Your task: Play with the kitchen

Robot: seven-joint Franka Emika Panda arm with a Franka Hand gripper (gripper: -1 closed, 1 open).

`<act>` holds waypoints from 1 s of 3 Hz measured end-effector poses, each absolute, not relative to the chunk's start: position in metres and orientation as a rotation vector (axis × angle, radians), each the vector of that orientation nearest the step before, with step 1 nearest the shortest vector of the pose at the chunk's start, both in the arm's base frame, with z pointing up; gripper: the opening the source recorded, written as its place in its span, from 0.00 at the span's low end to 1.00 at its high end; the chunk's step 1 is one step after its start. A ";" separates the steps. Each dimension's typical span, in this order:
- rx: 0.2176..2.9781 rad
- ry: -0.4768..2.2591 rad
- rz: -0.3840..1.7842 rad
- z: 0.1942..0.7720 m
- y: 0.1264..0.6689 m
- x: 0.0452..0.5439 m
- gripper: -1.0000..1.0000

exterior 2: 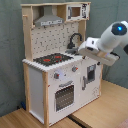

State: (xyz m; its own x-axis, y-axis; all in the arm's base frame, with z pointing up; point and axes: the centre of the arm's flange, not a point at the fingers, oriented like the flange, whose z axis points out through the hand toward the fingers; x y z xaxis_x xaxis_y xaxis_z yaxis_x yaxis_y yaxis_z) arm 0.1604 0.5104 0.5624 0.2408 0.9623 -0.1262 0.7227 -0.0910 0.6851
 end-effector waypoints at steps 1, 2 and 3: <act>1.778 1.593 0.459 0.536 0.521 0.134 1.00; 1.680 1.640 0.437 0.508 0.529 0.108 1.00; 1.581 1.681 0.415 0.479 0.534 0.085 1.00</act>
